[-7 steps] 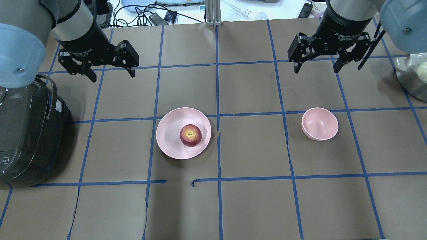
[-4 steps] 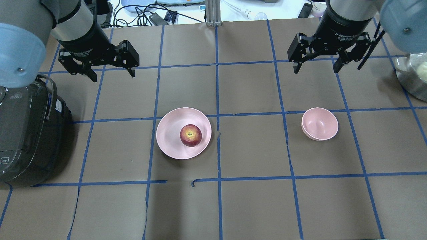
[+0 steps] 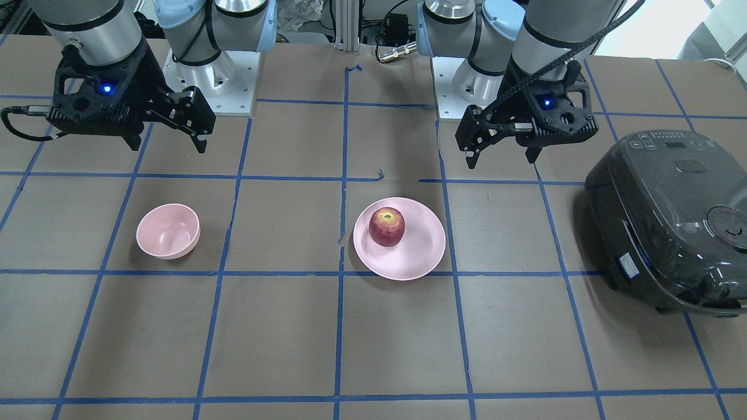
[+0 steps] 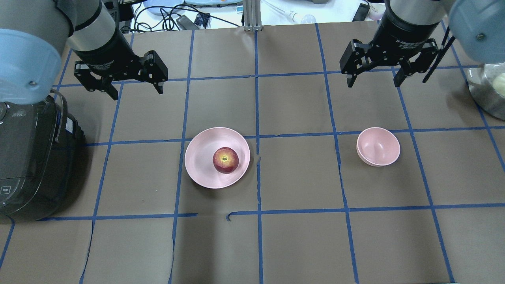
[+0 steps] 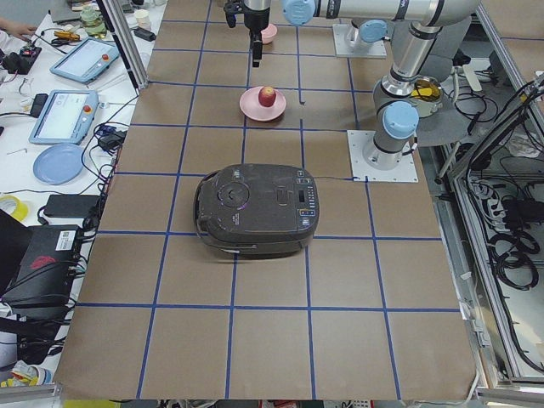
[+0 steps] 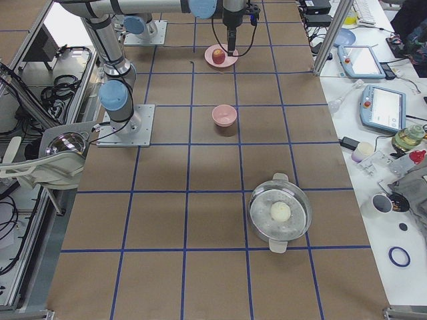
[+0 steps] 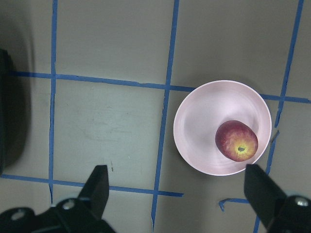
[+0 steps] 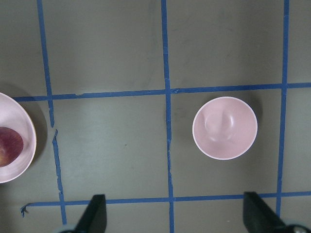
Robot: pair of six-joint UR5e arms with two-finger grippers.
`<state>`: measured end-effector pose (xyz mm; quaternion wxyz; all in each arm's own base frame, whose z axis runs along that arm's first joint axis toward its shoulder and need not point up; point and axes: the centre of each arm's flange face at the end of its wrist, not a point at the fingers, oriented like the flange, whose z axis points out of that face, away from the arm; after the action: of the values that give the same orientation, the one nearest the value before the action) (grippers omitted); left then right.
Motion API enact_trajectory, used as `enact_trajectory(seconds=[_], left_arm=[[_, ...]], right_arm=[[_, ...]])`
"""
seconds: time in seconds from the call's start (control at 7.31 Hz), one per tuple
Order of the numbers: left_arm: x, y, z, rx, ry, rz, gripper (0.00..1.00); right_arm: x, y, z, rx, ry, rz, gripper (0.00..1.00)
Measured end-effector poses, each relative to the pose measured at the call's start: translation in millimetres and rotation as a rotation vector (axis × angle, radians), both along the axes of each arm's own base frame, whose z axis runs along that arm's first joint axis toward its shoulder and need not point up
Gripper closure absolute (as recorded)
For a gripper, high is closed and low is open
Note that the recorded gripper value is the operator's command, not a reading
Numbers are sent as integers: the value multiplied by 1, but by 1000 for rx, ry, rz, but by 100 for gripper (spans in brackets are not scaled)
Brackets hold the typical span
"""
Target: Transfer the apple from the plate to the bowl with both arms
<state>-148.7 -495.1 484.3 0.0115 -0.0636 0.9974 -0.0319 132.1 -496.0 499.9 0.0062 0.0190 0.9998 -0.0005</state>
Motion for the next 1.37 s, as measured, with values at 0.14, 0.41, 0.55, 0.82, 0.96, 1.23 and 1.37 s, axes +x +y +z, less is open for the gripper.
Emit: enact_trajectory(seconds=[0.14, 0.41, 0.55, 0.82, 0.96, 1.23, 1.37], left_arm=[[-5, -1, -3, 3, -1, -5, 0], [-8, -1, 0, -9, -1, -11, 0], [-8, -1, 3, -18, 0, -13, 0], [-8, 2, 8, -28, -5, -23, 0], [-7, 3, 11, -33, -6, -25, 0], [-5, 5, 17, -44, -9, -30, 0], [-5, 5, 19, -49, -7, -35, 0]], right_arm=[[0, 0, 0, 0, 0, -1, 0], [0, 0, 0, 1, 0, 0, 0], [0, 0, 0, 0, 0, 0, 0], [0, 0, 0, -1, -1, 1, 0], [0, 0, 0, -1, 0, 1, 0], [0, 0, 0, 0, 0, 1, 0], [0, 0, 0, 0, 0, 1, 0]])
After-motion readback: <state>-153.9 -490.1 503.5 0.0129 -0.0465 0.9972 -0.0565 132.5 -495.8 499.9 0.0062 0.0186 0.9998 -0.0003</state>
